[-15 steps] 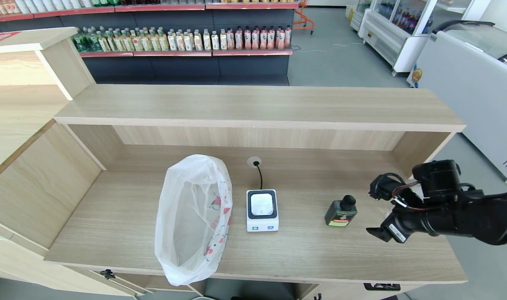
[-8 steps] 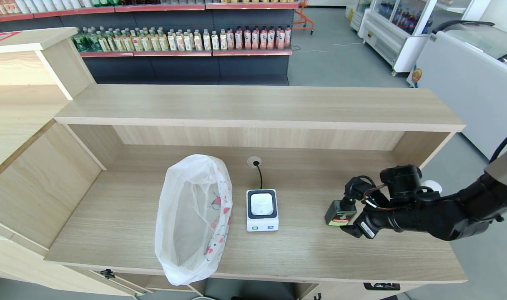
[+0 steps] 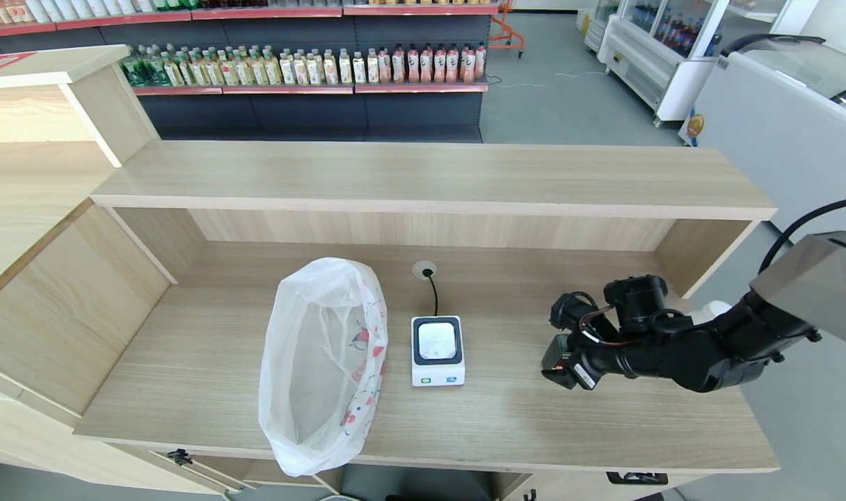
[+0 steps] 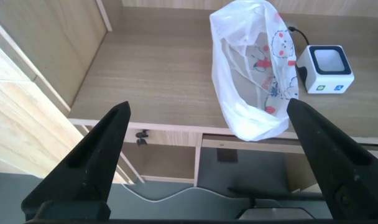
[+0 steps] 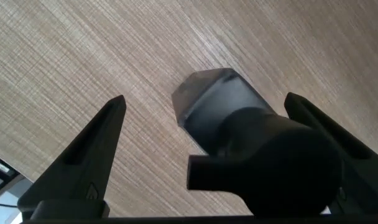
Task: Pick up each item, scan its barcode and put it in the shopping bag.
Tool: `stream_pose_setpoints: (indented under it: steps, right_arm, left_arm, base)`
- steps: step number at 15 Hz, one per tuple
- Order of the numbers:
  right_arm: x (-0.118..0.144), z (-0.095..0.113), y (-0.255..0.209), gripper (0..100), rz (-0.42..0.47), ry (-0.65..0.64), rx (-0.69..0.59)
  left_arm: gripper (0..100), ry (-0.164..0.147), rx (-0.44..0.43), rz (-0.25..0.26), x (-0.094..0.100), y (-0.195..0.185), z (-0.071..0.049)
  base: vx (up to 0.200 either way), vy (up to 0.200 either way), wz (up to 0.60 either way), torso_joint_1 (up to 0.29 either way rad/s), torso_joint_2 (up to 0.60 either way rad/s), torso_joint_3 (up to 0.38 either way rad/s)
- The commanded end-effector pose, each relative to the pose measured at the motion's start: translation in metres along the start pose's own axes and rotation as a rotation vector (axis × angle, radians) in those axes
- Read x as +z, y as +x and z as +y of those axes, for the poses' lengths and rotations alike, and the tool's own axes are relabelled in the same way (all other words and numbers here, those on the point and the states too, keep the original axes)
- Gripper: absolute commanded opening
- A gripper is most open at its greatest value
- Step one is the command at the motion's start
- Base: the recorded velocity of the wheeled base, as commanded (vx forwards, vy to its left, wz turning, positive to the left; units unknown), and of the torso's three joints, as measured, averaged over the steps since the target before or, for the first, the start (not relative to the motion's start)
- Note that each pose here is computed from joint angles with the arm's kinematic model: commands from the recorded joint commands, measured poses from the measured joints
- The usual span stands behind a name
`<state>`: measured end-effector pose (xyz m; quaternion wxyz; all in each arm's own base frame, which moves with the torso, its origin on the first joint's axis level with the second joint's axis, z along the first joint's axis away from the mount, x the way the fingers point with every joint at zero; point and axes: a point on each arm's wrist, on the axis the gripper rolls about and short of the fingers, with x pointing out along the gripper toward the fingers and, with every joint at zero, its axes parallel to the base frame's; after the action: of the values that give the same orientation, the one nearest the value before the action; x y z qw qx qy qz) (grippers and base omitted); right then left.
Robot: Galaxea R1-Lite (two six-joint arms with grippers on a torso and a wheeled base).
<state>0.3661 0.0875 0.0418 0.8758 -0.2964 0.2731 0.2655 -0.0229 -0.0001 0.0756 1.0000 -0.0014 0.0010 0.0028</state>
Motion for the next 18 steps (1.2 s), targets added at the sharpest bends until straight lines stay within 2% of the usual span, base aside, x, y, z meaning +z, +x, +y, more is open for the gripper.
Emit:
stream_pose_setpoints:
  steps: [1,3,4,8,10,14,16,18]
  right_arm:
    - [0.004,0.003,0.01,100,-0.009,-0.011,0.011]
    - [0.003,0.003,0.014,100,-0.008,-0.016,0.015]
    - [0.003,0.004,0.015,0,-0.007,-0.017,0.017]
    - [0.007,0.002,0.002,0,-0.024,-0.005,0.002]
    - [0.016,-0.002,-0.02,0,-0.056,0.068,-0.024]
    - [0.008,-0.016,-0.083,0,-0.079,0.115,-0.115]
    - [-0.001,-0.019,-0.122,0,-0.098,0.095,-0.18]
    - [-0.011,-0.011,-0.167,0,-0.134,-0.011,-0.266]
  left_arm:
    - [100,0.0,0.001,0.0,0.0,0.0,0.0]
    - [100,0.0,0.001,0.0,0.0,0.0,0.0]
    - [100,0.0,0.001,0.0,0.0,0.0,0.0]
    - [100,0.0,0.001,0.0,0.0,0.0,0.0]
    - [100,0.0,0.001,0.0,0.0,0.0,0.0]
    - [100,0.0,0.001,0.0,0.0,0.0,0.0]
    - [100,0.0,0.001,0.0,0.0,0.0,0.0]
    - [100,0.0,0.001,0.0,0.0,0.0,0.0]
  base:
    - [0.0,0.0,0.0,0.0,0.0,0.0]
    - [0.0,0.0,0.0,0.0,0.0,0.0]
    - [0.0,0.0,0.0,0.0,0.0,0.0]
    - [0.0,0.0,0.0,0.0,0.0,0.0]
    - [0.0,0.0,0.0,0.0,0.0,0.0]
    - [0.0,0.0,0.0,0.0,0.0,0.0]
    - [0.0,0.0,0.0,0.0,0.0,0.0]
    - [0.0,0.0,0.0,0.0,0.0,0.0]
